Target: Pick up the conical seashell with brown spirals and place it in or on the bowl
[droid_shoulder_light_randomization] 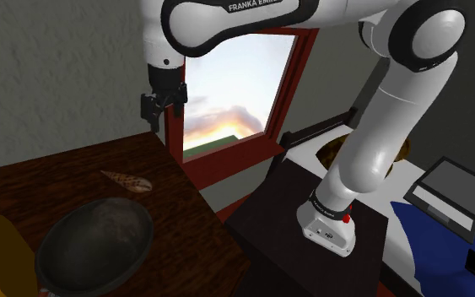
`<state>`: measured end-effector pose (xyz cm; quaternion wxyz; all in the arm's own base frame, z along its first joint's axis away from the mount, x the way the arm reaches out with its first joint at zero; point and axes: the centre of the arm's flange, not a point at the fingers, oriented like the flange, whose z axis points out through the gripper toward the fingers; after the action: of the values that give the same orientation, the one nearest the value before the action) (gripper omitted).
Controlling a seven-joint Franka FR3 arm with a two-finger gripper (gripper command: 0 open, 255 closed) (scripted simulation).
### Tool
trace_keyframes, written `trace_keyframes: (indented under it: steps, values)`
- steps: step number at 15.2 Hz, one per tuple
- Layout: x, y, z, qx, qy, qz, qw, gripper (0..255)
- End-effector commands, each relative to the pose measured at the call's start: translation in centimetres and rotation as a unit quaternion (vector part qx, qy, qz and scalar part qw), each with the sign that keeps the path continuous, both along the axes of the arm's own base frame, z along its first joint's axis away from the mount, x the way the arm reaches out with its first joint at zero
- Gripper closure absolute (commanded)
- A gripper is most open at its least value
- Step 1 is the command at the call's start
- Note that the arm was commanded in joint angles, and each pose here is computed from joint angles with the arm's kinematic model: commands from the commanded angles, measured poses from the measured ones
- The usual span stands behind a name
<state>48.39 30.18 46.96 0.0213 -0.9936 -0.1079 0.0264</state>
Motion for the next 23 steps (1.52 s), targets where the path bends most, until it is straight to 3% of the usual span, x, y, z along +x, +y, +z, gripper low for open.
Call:
trace_keyframes:
  steps: [1, 12, 20, 23]
  values:
    - [0.7, 2.0, -1.8, -0.002, 0.010, 0.002, 0.9999, 0]
    - [5.4, 13.6, -10.6, -0.010, 0.061, 0.015, 0.9980, 0]
    - [4.7, 13.9, -14.7, -0.010, 0.062, 0.015, 0.9979, 0]
    - [4.7, 13.9, -14.7, -0.010, 0.062, 0.015, 0.9979, 0]
